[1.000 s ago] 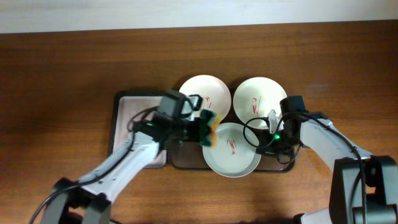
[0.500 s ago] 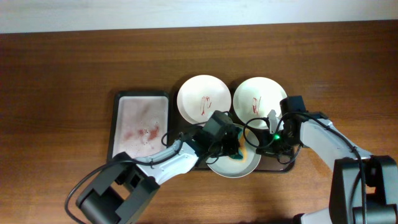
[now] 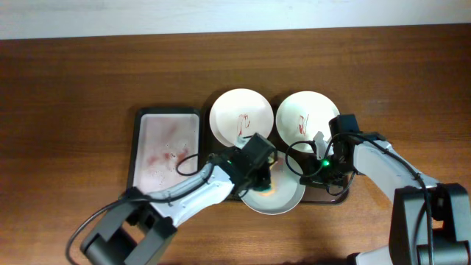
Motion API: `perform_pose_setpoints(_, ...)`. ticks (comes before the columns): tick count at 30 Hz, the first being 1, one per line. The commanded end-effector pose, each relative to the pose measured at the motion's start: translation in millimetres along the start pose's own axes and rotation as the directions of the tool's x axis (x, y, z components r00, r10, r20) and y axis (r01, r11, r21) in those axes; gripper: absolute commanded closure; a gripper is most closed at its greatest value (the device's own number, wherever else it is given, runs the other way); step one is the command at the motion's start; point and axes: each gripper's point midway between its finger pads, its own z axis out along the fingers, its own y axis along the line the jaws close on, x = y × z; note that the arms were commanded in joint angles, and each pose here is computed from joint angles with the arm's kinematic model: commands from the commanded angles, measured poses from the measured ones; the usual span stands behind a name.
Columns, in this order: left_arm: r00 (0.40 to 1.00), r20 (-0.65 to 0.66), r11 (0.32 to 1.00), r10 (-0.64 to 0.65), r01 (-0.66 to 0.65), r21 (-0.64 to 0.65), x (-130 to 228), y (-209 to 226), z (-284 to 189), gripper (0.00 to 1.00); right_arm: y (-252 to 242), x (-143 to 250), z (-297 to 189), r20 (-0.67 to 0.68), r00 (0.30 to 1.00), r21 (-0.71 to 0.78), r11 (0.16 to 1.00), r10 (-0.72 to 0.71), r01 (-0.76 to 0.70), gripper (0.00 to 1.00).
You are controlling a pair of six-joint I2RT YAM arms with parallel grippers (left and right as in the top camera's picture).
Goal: Clean dirty plates on tray and stack at the side
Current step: 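Scrub the pale green plate with the sponge while the right gripper holds it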
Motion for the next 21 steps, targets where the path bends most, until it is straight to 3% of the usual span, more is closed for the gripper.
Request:
perform_pose_setpoints(1, 0.990, 0.134, 0.999, -0.038, 0.038, 0.003, -37, 12, -37, 1.00, -1, -6, -3, 0.016, 1.000, 0.015, 1.000, -0.011, 0.011, 0.96)
perform_pose_setpoints(7, 0.989, 0.143, 0.989, -0.026, 0.004, 0.149, -39, -21, -58, 1.00, -1, -6, -3, 0.016, 1.000, 0.015, 1.000, -0.011, 0.010, 0.96)
perform_pose_setpoints(13, 0.995, 0.089, 0.970, 0.041, -0.061, 0.237, -13, -60, -12, 1.00, -1, -6, -3, 0.016, 1.000, 0.015, 1.000, -0.010, 0.010, 0.96)
perform_pose_setpoints(18, 0.997, 0.045, 0.977, 0.055, -0.063, 0.204, 0, -53, 15, 1.00, -1, -5, -3, 0.013, 1.000, 0.015, 1.000, -0.009, 0.009, 0.96)
perform_pose_setpoints(21, 0.997, 0.061, 0.992, 0.046, -0.053, 0.112, -1, -34, 19, 1.00, -1, -5, -3, 0.012, 1.000, 0.016, 1.000, -0.009, 0.008, 0.96)
